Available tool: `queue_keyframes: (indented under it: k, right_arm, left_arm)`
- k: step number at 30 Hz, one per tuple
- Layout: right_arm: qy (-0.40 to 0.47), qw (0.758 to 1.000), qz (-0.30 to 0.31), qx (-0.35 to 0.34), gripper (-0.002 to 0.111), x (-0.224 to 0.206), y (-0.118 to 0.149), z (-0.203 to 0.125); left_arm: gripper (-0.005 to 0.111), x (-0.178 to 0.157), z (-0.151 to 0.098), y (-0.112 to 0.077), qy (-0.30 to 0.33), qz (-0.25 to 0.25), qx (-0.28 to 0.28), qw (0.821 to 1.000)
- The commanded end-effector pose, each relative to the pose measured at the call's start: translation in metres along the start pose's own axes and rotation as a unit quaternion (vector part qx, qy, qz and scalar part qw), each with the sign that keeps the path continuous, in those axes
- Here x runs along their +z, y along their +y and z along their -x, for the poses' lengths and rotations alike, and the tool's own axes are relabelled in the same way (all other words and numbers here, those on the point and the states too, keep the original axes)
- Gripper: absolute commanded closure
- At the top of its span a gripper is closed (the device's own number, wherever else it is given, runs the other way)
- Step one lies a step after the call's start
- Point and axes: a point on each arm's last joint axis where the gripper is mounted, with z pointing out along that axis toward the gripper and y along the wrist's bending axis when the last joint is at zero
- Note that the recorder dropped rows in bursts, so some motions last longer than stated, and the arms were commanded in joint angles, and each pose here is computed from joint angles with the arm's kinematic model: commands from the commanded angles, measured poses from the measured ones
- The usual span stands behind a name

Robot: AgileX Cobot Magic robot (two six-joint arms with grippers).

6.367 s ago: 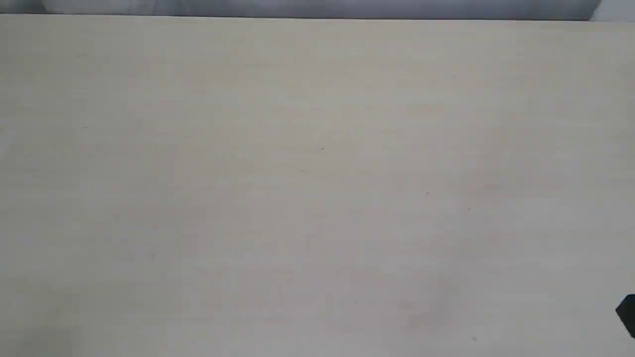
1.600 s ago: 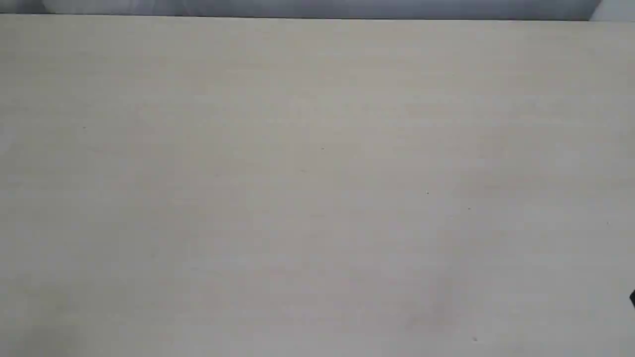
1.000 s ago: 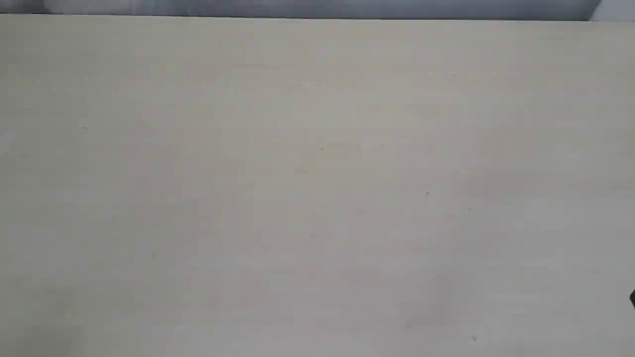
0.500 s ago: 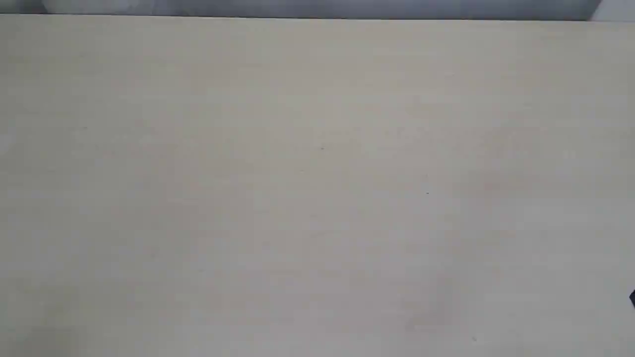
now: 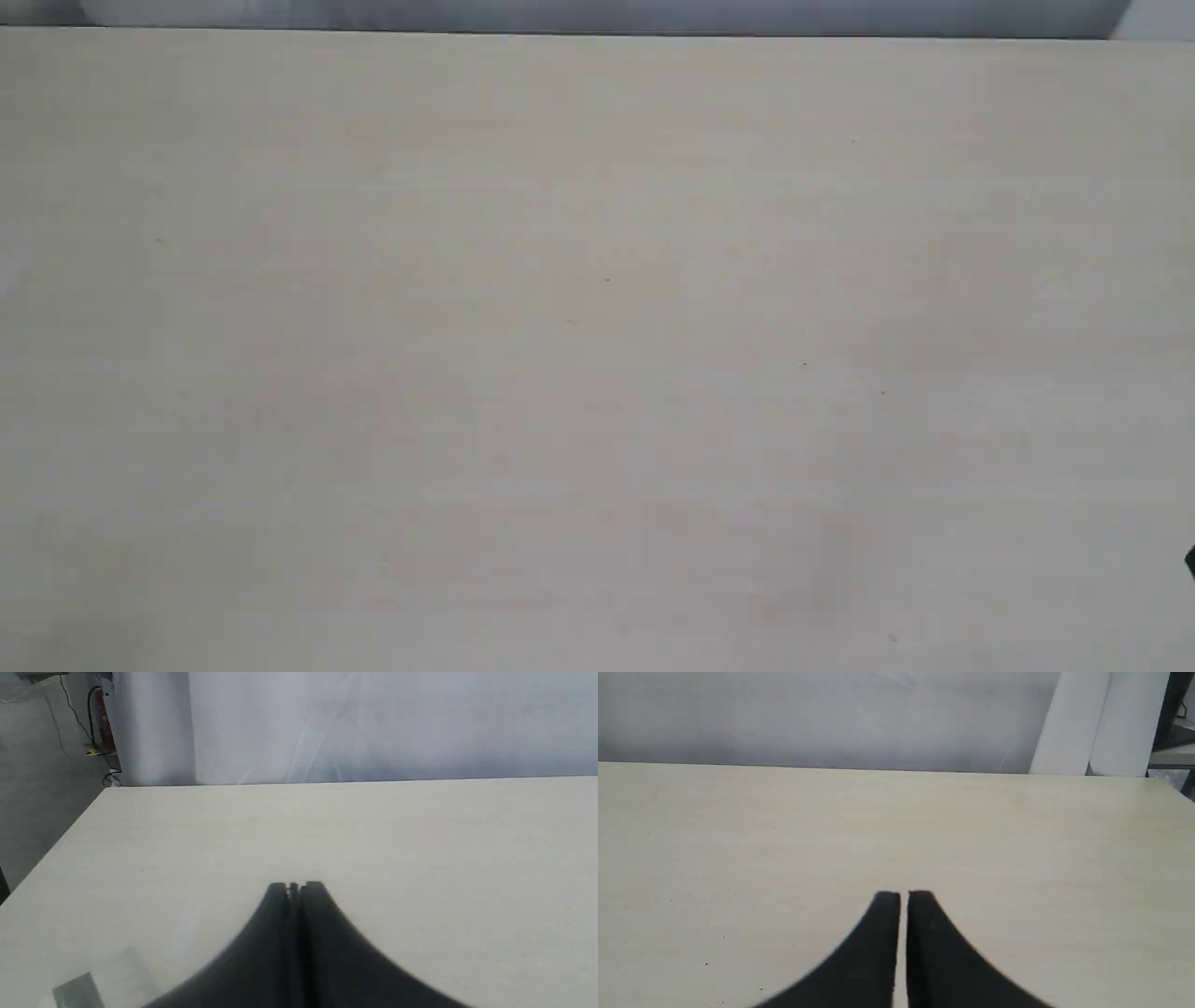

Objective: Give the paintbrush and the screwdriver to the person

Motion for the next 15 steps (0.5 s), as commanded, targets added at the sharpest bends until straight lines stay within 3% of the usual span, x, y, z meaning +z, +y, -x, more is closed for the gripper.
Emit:
queue_keyframes:
  k: [1,15]
  right_arm:
    - [0.001,1.000,-0.001,0.004,0.104,-0.0002,-0.0001,-0.0013]
    - [0.001,1.000,-0.001,0.004,0.104,-0.0002,-0.0001,-0.0013]
  left_arm:
    - [0.107,0.0000,0.0004,-0.0005,-0.005,-0.004,-0.002,1.000]
    - [0.107,0.0000,0.0004,-0.0004,-0.006,-0.004,-0.001,1.000]
